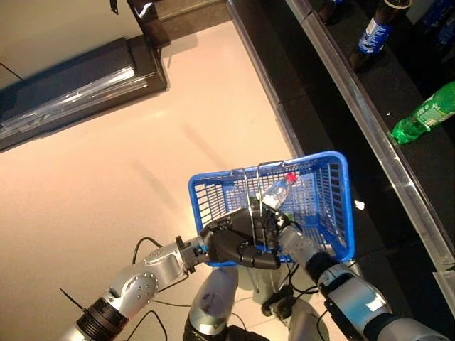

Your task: Pick up the drink and place into the basket.

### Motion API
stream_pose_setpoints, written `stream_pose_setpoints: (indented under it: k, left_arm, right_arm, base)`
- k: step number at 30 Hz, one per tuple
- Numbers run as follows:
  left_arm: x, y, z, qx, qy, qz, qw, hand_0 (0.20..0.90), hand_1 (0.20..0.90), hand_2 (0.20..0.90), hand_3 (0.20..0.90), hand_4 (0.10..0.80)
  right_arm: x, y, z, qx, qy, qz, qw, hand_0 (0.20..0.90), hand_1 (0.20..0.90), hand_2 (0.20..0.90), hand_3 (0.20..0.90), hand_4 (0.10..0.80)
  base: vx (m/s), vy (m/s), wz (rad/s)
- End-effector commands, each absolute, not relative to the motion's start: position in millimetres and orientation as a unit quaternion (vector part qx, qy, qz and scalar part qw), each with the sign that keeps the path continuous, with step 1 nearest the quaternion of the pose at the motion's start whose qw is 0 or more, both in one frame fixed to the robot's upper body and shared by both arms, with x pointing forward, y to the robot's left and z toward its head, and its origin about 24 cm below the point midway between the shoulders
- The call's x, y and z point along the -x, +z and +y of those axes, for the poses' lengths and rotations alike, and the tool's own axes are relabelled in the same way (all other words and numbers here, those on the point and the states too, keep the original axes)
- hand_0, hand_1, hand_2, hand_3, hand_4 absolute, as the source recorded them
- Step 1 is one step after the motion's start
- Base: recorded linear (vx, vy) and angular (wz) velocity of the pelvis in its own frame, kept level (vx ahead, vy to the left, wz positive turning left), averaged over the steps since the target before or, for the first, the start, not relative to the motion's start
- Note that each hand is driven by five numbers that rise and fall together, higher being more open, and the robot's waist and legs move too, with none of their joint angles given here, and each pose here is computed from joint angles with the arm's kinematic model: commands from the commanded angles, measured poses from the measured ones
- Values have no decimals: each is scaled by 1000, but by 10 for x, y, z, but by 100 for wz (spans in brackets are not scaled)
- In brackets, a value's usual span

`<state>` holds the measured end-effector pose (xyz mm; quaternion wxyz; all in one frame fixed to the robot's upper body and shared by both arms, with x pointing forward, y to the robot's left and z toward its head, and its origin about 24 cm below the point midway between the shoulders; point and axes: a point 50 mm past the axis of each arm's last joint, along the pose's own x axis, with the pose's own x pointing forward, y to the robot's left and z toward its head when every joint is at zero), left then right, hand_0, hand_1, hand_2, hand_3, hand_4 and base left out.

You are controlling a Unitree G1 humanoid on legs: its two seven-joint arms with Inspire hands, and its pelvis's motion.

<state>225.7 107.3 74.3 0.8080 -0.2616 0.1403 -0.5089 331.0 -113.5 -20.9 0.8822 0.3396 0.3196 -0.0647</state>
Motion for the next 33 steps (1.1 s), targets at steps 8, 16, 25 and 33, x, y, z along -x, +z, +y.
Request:
stream_pose_setpoints:
  k: [8,16,25,33]
  left_arm:
    - [-1917,1924,723,355,-701,-149,600,300,300,300,200,100]
    - [-1952,1873,789,348,-677,-160,628,300,300,300,200,100]
    - [-1969,1740,953,355,-637,-159,666,300,300,300,200,100]
    - [-2005,1416,1098,377,-559,-141,725,300,300,300,200,100]
  right_arm:
    - [-3726,452,-1100,-379,-21,201,903,900,900,900,900,800]
    - [-3702,576,-1057,-349,19,150,925,900,900,900,900,800]
    - [-3419,725,-998,-344,90,75,932,900,900,900,900,800]
    - [-2893,651,-1079,-315,161,35,935,900,900,900,900,800]
  base:
    - [0,0,0]
    - [0,0,0]
    - [-10,-14,-1]
    - [-21,-5,-5]
